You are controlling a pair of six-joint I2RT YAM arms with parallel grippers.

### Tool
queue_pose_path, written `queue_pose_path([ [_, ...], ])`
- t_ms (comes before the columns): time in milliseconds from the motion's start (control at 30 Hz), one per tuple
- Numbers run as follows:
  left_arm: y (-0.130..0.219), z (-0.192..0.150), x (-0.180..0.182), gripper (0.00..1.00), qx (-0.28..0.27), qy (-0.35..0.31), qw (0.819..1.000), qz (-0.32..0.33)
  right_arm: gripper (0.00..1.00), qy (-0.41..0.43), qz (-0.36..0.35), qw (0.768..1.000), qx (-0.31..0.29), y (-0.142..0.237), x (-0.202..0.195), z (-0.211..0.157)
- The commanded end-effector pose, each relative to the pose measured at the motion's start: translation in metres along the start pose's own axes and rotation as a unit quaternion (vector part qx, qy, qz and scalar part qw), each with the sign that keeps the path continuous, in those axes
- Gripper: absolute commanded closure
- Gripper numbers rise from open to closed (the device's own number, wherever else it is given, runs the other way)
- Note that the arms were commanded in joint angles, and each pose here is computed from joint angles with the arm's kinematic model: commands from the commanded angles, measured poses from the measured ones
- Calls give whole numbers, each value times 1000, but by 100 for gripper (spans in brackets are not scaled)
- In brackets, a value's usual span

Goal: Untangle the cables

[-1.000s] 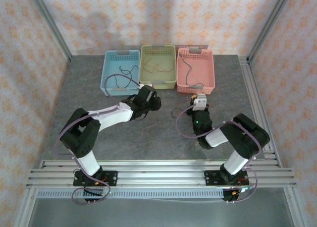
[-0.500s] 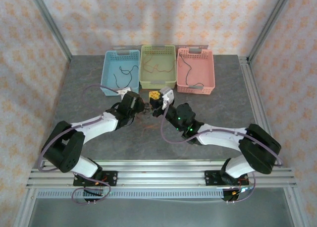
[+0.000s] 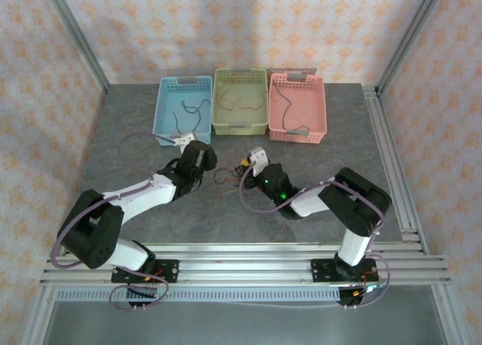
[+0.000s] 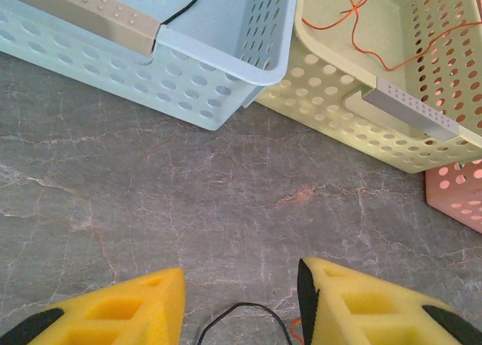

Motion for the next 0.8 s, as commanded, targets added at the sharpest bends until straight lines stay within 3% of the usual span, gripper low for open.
queue_pose_path([
  [0,-4,3,-8,56,-3,4,1000,-8,100,-74,-43,993,-79,4,-24,9],
  [167,-11,-4,-18,57,25,-11,999,-25,100,-169,-94,978,-76,6,-60,-9],
  [400,-30,-20,-41,57,87,-51,994,-33,100,-215,-126,965,-88,14,-78,-19],
  [633,-41,-25,-45,57,111,-60,992,-18,100,-224,-134,961,-87,17,-83,-21],
  [767,-42,-29,-55,55,131,-66,988,-52,100,-225,-140,960,-87,17,-84,-21],
])
Point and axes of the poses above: each hand's point on the last joint's axis, 136 mm out from that joint toward the fingers, its own y axis back along the fingers, its own x axis along the line the jaws close on, z = x × y, the point moved 7 cm from there along y, back along the fingers, and after that the axes turned 11 degrees about y, right-handed, at the moved point
